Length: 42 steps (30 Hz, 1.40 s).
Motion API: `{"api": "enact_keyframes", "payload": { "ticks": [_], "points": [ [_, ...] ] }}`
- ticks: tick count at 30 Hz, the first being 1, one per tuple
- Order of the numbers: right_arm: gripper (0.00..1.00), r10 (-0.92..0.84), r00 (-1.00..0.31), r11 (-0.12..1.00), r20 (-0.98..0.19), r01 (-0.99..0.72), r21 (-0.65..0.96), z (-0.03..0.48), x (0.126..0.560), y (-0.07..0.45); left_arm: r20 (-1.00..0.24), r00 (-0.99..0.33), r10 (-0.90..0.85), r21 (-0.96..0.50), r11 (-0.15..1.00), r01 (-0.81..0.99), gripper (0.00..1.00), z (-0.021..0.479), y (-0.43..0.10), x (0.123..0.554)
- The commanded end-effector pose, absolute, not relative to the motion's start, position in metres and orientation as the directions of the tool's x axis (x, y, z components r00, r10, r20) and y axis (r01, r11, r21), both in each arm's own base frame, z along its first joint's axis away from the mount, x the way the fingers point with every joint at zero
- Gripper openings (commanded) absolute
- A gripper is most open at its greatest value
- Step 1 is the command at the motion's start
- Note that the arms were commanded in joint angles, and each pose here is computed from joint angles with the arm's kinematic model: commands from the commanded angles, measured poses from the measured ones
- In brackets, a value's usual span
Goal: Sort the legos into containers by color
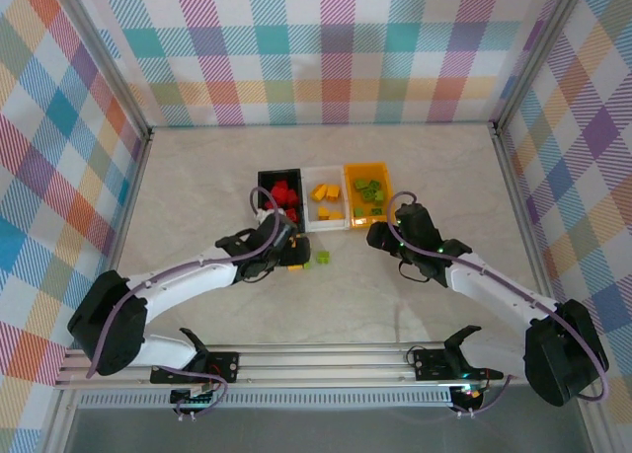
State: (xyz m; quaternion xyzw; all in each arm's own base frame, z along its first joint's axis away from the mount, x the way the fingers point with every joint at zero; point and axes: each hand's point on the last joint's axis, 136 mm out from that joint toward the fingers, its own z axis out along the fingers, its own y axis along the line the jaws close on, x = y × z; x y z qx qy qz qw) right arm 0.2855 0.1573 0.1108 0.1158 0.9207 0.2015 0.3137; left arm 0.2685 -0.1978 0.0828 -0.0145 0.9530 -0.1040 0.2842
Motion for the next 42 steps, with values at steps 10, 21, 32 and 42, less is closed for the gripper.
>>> {"api": "enact_keyframes", "payload": {
  "ticks": [10,21,32,42],
  "points": [
    [0.77,0.369,-0.748,0.882,-0.552,0.093,0.462,0.123,0.284,0.153,-0.490,-0.866,-0.100,-0.124,0.991,-0.045,0.90,0.028,-0.186,0.265],
    [0.77,0.371,-0.729,0.882,-0.576,0.081,0.465,0.134,0.281,0.148,-0.472,-0.869,-0.147,-0.046,0.989,-0.141,0.86,0.033,-0.135,0.233],
    [0.77,0.354,-0.745,0.897,-0.565,0.100,0.430,0.125,0.278,0.144,-0.526,-0.841,-0.126,-0.138,0.989,-0.062,0.98,0.064,-0.170,0.249],
    [0.79,0.367,-0.741,0.896,-0.562,0.118,0.429,0.126,0.277,0.141,-0.526,-0.846,-0.083,-0.094,0.995,-0.038,1.00,0.050,-0.177,0.259]
  ]
}}
